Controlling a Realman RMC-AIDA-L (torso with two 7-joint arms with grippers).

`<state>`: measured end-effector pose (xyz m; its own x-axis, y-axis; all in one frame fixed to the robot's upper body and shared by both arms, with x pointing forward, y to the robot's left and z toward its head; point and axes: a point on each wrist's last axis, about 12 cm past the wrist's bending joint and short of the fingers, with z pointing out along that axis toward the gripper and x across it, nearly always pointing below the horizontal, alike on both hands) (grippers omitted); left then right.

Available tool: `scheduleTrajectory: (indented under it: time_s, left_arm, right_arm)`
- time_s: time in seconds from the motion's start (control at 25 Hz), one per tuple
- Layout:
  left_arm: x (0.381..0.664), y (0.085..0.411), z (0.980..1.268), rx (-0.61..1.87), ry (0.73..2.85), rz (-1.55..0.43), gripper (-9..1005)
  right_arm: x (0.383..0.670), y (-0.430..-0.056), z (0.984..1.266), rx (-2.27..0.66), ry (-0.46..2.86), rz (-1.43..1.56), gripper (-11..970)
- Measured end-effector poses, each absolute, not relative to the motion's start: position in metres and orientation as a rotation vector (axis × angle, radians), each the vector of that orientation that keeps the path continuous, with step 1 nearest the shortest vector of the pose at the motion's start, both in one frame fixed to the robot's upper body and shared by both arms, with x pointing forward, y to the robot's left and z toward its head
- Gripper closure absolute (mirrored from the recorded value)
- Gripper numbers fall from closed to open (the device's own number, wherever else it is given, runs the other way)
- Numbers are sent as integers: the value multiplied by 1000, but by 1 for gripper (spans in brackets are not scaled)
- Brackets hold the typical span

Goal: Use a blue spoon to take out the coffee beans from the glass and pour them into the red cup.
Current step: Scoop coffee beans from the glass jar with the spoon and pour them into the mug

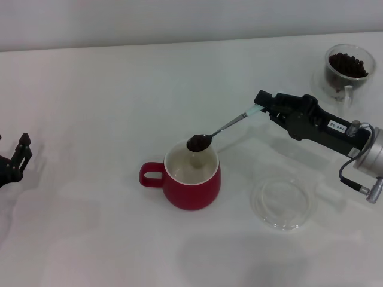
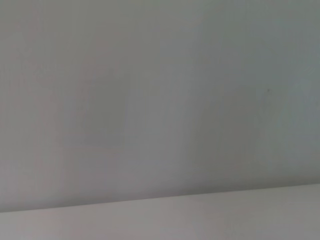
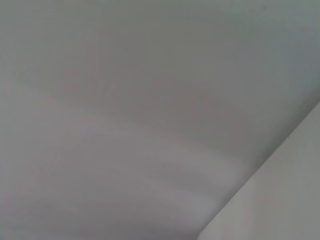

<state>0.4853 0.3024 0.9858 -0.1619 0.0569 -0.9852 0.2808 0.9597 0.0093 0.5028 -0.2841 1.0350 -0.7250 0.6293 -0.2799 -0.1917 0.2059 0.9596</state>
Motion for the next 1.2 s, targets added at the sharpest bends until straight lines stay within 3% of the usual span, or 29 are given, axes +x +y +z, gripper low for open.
scheduleTrajectory:
  time_s: [1.2]
  left_arm:
    - [487, 302, 986, 257, 1726, -200, 404]
  right_arm:
    - [510, -282, 1040, 217, 1848, 1500, 781]
